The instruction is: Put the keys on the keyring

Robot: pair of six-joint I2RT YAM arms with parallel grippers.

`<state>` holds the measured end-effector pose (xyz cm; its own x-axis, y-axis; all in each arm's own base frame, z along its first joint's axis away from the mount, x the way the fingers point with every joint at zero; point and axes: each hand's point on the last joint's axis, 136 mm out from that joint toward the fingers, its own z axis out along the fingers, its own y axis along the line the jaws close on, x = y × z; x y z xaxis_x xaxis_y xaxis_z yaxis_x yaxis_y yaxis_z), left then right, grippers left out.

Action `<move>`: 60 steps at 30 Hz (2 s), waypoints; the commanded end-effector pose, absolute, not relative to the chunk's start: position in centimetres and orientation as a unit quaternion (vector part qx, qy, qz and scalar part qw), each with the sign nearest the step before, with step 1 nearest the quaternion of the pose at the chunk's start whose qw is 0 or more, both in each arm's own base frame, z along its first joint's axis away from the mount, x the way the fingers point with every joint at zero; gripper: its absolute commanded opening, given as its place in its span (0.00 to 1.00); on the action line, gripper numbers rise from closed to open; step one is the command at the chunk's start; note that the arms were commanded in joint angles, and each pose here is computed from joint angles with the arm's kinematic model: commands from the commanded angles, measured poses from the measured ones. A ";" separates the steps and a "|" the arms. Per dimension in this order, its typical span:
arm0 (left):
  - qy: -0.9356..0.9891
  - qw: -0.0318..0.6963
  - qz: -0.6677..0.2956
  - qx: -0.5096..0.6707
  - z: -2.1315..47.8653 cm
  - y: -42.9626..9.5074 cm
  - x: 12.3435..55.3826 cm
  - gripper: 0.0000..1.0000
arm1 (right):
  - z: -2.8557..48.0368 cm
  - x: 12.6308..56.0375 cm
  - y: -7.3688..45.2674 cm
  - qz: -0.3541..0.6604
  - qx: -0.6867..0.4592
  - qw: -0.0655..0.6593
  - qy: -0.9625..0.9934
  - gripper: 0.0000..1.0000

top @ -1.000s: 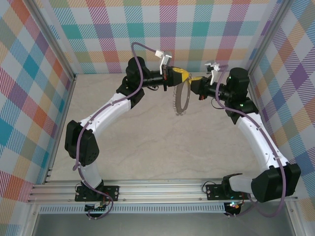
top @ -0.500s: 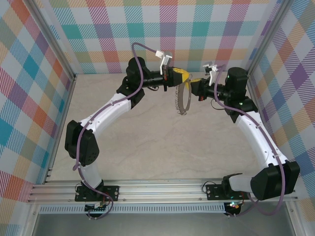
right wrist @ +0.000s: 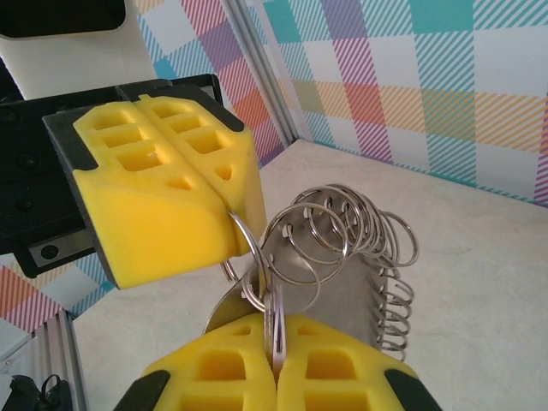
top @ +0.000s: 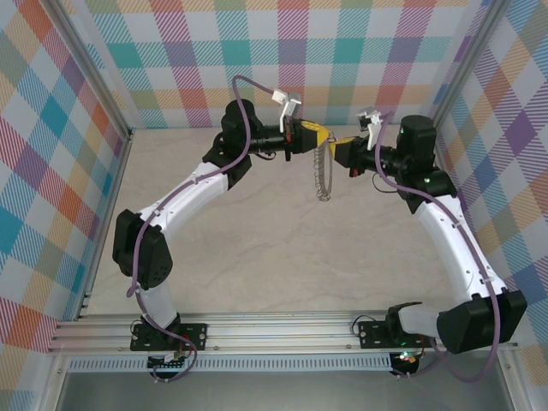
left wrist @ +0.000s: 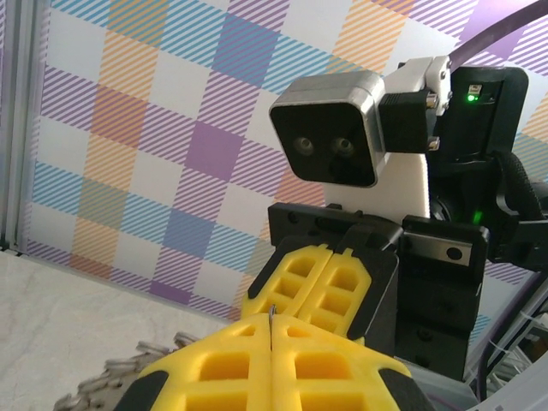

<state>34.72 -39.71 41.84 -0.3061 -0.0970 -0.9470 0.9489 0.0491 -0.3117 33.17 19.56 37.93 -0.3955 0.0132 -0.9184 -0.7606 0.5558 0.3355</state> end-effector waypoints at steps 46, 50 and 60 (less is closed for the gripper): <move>0.550 0.468 -0.569 0.393 43.3 -39.6 33.4 0.00 | 42.2 32.8 19.7 0.392 -0.337 0.501 0.694 0.00; 0.553 0.480 -0.566 0.380 43.6 -39.4 33.9 0.00 | 41.1 32.9 19.2 0.378 -0.323 0.502 0.708 0.00; 0.554 0.496 -0.565 0.357 44.3 -39.1 34.5 0.00 | 39.2 31.9 19.3 0.399 -0.311 0.483 0.715 0.00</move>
